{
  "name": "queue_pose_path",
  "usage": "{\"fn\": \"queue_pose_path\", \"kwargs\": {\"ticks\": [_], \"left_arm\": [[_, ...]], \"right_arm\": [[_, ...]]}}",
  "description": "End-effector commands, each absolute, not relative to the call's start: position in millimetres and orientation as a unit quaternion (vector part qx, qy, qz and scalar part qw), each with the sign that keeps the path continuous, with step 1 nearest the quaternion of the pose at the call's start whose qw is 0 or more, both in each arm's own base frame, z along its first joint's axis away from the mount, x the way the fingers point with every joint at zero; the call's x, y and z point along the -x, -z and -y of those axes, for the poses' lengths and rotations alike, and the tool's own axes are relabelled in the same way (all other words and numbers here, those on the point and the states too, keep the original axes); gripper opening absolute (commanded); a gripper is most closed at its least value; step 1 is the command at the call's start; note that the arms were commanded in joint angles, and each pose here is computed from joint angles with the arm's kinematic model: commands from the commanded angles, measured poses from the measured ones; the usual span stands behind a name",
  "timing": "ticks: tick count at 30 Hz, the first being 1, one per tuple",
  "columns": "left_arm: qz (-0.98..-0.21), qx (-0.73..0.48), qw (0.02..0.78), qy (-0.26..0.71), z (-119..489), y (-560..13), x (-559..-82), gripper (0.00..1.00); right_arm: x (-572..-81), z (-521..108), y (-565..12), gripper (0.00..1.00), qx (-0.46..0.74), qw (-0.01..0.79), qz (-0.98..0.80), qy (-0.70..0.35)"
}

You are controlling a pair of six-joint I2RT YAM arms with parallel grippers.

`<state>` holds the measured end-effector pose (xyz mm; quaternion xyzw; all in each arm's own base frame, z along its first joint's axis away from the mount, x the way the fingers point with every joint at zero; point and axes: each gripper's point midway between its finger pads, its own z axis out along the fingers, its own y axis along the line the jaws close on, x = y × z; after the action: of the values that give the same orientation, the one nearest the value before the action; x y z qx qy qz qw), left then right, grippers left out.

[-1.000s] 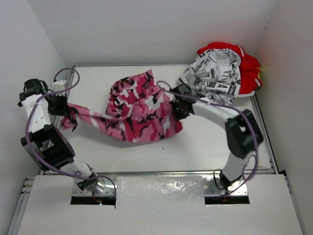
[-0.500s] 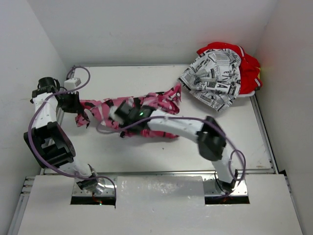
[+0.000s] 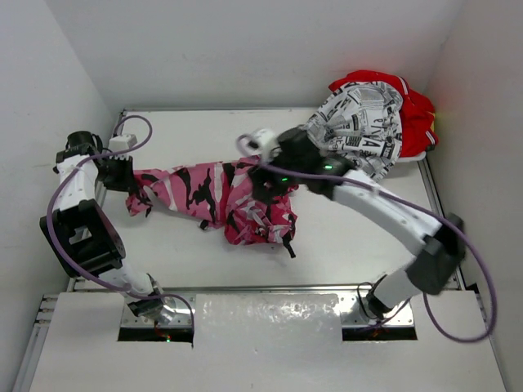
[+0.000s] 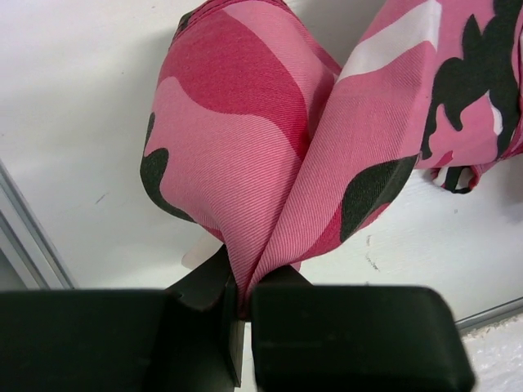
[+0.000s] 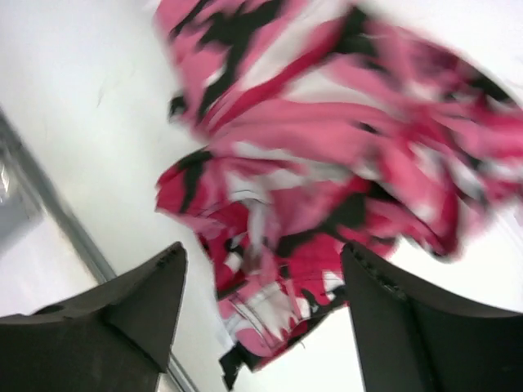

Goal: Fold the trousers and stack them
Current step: Flatten the trousers out

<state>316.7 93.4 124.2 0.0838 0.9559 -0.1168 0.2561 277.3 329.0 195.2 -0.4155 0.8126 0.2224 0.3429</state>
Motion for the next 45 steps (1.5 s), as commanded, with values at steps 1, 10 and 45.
{"fn": "queue_pose_path", "kwargs": {"ticks": [1,10,45], "left_arm": [[-0.954,-0.092,0.267,0.103,-101.4,-125.2,-323.2,0.0],[-0.958,-0.094,0.256,0.085,-108.9,-121.1,-320.4,0.0],[-0.973,-0.082,0.208,-0.061,-219.6,-159.2,-334.1,0.49]], "right_arm": [[-264.6,-305.9,-186.8,0.71,0.318,0.327,-0.837,-0.301],[-242.9,-261.9,-110.1,0.86,0.162,0.194,-0.907,-0.338],[-364.6,-131.4,-193.7,0.0,0.086,0.26,-0.915,-0.295]]}}
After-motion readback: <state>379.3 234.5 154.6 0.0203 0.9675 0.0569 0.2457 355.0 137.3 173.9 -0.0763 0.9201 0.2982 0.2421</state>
